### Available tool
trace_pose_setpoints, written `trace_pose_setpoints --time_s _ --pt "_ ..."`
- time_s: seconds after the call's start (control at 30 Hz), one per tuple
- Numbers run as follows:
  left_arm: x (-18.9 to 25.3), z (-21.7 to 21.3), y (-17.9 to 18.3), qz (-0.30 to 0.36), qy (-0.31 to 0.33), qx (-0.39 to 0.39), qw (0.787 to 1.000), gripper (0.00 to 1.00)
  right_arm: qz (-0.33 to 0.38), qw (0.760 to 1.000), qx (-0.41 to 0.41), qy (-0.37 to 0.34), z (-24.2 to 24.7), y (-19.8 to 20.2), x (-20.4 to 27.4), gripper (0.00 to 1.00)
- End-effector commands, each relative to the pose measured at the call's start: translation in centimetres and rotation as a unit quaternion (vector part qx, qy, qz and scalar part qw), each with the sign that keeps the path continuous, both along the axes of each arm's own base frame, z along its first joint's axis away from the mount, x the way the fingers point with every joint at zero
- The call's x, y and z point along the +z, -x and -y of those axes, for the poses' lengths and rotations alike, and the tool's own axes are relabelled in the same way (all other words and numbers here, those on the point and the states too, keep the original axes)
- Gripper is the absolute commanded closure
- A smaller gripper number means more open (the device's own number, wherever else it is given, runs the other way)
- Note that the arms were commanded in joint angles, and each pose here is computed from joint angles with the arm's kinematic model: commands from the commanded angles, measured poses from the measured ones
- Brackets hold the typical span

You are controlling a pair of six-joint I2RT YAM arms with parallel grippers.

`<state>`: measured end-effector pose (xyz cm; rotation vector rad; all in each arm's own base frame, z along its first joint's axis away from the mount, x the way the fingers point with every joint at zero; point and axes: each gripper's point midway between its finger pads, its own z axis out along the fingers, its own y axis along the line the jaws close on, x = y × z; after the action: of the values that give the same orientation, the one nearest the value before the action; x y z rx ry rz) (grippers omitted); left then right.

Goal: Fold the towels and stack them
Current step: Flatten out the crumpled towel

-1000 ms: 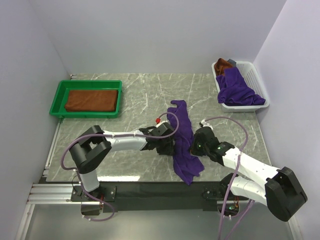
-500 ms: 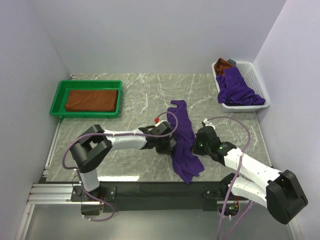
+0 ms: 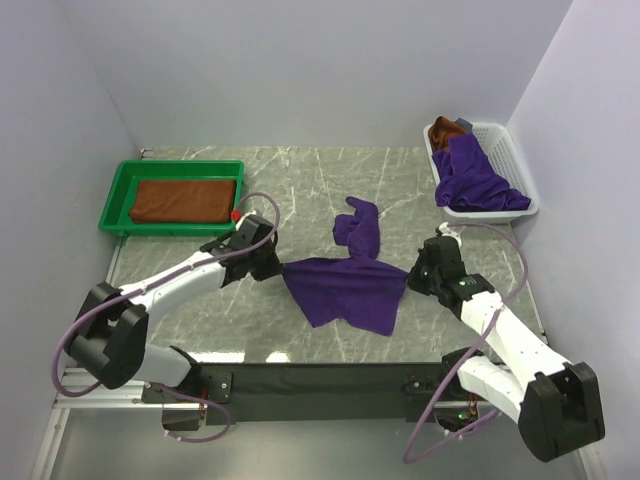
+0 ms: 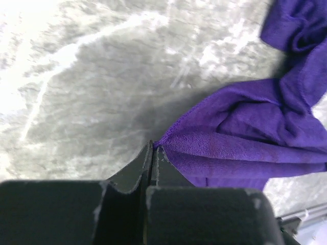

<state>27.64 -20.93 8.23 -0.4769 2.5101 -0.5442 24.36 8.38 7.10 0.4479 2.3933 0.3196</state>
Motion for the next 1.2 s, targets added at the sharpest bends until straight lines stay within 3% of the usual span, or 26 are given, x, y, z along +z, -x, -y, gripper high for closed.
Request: trace_pose_setpoints --time_s 0.0,0.17,0.23,0.37,0.47,0.5,0.53,0.63,0.93,1.17 --pt "-1.7 -2.4 -0.4 -0.016 -0.052 0.007 0.999 0.99 0.005 1.000 -0.016 0.016 1.0 -1.7 0.7 1.00" --pt "-1.5 -1.1 -3.7 -0.006 -0.058 -0.006 0.998 0.98 0.009 1.000 -0.009 0.005 0.0 -5.5 1.3 1.00" --pt "-2.5 -0.4 -5.2 -0.010 -0.075 -0.024 0.997 0.94 0.003 1.000 -0.001 -0.005 -0.7 -7.5 1.4 0.97" --pt "0.1 1.7 -10.6 0.034 -0.091 -0.029 0.995 0.85 0.008 1.000 0.008 0.000 -1.4 -10.7 2.6 0.91" --pt "2.5 2.2 -12.2 0.062 -0.089 -0.023 0.994 0.62 0.022 1.000 0.009 0.010 -1.3 -11.6 4.4 0.79" --pt "3.2 2.2 -12.2 0.068 -0.083 -0.022 0.994 0.41 0.028 0.999 0.009 0.015 -1.1 -11.5 4.7 0.63" --pt "3.5 2.4 -11.8 0.071 -0.075 -0.020 0.994 0.32 0.034 0.999 0.008 0.018 -0.8 -11.0 5.1 0.57" --pt "2.2 1.8 -8.4 0.049 -0.066 -0.015 0.997 0.20 0.023 0.999 0.003 0.033 0.3 -8.6 4.2 0.49" --pt "-0.8 6.2 2.6 -0.015 -0.054 -0.072 0.996 0.25 -0.055 0.997 0.020 0.056 1.5 -1.4 -0.4 0.47" --pt "-4.7 7.2 4.4 -0.048 -0.073 -0.078 0.993 0.31 -0.100 0.992 0.039 0.063 0.6 -0.2 -2.6 0.48"
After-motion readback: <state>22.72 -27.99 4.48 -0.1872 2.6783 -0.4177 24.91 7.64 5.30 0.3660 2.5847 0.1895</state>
